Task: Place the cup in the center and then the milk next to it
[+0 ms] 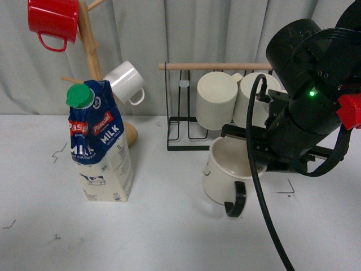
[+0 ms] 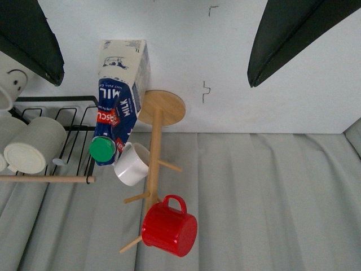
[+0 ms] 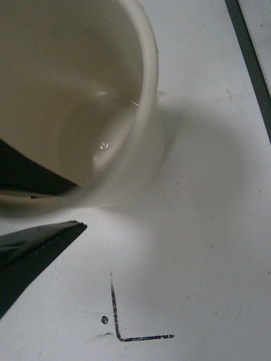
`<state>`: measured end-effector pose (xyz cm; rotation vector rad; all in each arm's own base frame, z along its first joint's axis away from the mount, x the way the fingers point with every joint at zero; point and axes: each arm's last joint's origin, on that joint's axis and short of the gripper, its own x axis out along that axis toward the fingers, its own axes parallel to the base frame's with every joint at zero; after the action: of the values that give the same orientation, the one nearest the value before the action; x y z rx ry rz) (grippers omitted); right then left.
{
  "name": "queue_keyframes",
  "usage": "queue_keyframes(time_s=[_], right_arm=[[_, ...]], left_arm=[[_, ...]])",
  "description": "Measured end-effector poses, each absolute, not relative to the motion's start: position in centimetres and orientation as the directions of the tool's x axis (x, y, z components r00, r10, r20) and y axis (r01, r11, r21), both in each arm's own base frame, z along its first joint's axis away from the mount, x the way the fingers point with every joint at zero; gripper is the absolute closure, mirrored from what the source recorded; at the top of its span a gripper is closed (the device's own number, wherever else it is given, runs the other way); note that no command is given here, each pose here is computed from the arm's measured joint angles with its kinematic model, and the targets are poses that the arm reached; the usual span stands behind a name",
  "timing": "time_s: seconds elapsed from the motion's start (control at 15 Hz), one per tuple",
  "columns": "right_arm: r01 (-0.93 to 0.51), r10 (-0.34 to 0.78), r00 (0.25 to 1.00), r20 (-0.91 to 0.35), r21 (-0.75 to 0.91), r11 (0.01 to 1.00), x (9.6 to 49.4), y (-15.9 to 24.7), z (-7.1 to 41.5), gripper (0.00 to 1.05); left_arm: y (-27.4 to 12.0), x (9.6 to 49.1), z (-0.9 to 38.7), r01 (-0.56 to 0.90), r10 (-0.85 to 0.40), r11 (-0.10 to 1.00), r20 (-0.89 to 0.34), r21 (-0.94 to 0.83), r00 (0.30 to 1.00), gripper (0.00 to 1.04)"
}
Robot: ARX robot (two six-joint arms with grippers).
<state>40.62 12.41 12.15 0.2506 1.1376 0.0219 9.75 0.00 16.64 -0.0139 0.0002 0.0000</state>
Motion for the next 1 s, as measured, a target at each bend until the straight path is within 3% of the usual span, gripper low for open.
queue_keyframes(time_s=[0.07, 0.33, 0.47, 0.53, 0.6, 0.67, 0.73, 0.8, 0.93, 1.0], right_arm=[[0.105, 0.153, 0.428, -0.891, 0.217, 0.971, 40.7, 12.5, 12.2, 0.72], [0.097, 0.161, 0.474, -0.866, 0.233, 0.968, 40.0, 12.2, 13.2, 0.31], [0.079, 0.164, 0.560, -0.812, 0.250, 0.965, 38.9, 11.8, 15.5, 0.12], [0.064, 0.150, 0.659, -0.737, 0.253, 0.965, 37.9, 11.4, 17.5, 0.04], [0.018, 0.156, 0.787, -0.596, 0.276, 0.961, 36.0, 10.9, 20.4, 0.08], [-0.014, 0.171, 0.844, -0.508, 0.299, 0.954, 35.5, 10.8, 22.5, 0.06], [-0.028, 0.101, 0.956, -0.275, 0.256, 0.966, 35.6, 10.7, 22.8, 0.15], [-0.011, 0.041, 0.981, -0.189, 0.157, 0.987, 34.2, 9.7, 20.9, 0.26], [0.002, 0.005, 0.989, -0.151, 0.047, 0.999, 30.9, 7.2, 17.6, 0.45], [0.010, -0.008, 0.997, -0.073, 0.033, 0.999, 29.4, 6.0, 18.1, 0.55]], left_arm=[[0.0, 9.8, 16.6, 0.000, 0.000, 1.000, 0.000, -0.014, 1.000, 0.07], [0.0, 9.8, 16.6, 0.000, 0.000, 1.000, 0.000, -0.014, 1.000, 0.07], [0.0, 9.8, 16.6, 0.000, 0.000, 1.000, 0.000, -0.014, 1.000, 0.07], [0.0, 9.8, 16.6, 0.000, 0.000, 1.000, -0.001, -0.014, 1.000, 0.07], [0.0, 9.8, 16.6, 0.000, 0.000, 1.000, -0.001, -0.014, 1.000, 0.07], [0.0, 9.8, 16.6, 0.000, 0.000, 1.000, -0.001, -0.014, 1.000, 0.07], [0.0, 9.8, 16.6, 0.000, 0.000, 1.000, 0.000, -0.014, 1.000, 0.07], [0.0, 9.8, 16.6, 0.000, 0.000, 1.000, 0.001, -0.014, 1.000, 0.07], [0.0, 9.8, 16.6, -0.001, 0.001, 1.000, -0.001, -0.014, 1.000, 0.07], [0.0, 9.8, 16.6, 0.000, 0.000, 1.000, -0.001, -0.014, 1.000, 0.07]])
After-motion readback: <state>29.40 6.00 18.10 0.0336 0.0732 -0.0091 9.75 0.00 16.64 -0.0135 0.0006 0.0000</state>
